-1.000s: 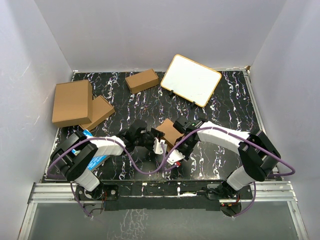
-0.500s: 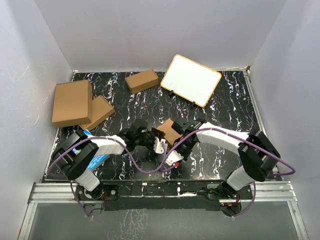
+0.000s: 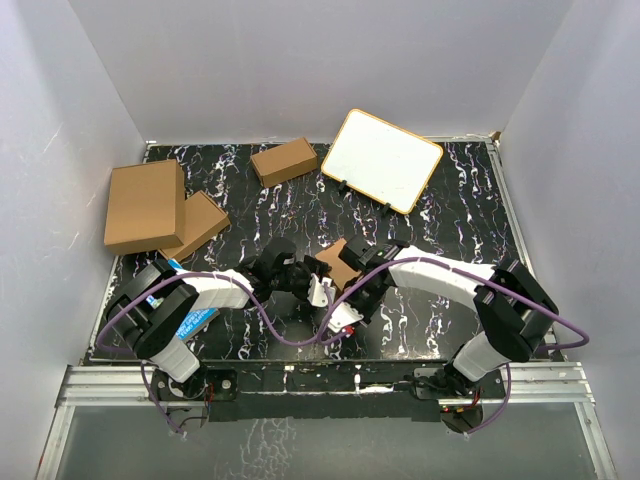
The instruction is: Fold the paper box
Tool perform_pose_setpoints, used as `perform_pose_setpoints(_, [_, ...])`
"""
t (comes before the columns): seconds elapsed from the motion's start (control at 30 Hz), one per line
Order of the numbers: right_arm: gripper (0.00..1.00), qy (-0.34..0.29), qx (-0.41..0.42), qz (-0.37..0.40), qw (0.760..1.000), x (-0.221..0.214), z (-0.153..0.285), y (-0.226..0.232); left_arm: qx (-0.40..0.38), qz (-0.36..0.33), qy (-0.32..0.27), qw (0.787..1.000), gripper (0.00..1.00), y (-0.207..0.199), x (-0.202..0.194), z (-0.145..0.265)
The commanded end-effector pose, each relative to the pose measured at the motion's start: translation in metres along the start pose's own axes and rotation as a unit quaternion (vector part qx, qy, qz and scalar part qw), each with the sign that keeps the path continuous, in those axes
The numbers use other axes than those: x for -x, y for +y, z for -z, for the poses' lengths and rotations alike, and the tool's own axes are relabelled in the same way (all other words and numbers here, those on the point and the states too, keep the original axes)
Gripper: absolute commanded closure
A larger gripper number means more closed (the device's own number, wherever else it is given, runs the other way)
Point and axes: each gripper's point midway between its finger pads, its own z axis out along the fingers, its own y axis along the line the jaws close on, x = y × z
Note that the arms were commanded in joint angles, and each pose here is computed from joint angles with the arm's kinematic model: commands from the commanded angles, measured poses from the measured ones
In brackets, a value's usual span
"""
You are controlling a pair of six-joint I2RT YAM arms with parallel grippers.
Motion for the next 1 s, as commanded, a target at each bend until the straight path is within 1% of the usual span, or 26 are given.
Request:
perform_pose_setpoints(0.0, [0.92, -0.006, -0.037, 0.028, 0.999, 0.011, 0.000, -0.029, -0.070, 0.067, 0.007, 0.995, 0.47, -0.045, -0.009, -0.003])
perform_pose_setpoints(0.3, [0.92, 0.009, -0.035, 0.014, 0.999, 0.012, -0.015, -0.032, -0.072, 0.071, 0.010, 0.995, 0.46, -0.047, -0.010, -0.003])
perform_pose_setpoints(0.63, [0.92, 0.020, -0.044, 0.007, 0.999, 0.010, -0.012, -0.041, -0.073, 0.072, 0.011, 0.995, 0.46, -0.047, -0.011, -0.003])
perform_pose_setpoints(0.97, [0.92, 0.032, -0.084, 0.005, 0.996, 0.010, -0.001, -0.056, -0.073, 0.071, 0.011, 0.995, 0.46, -0.047, -0.011, -0.003])
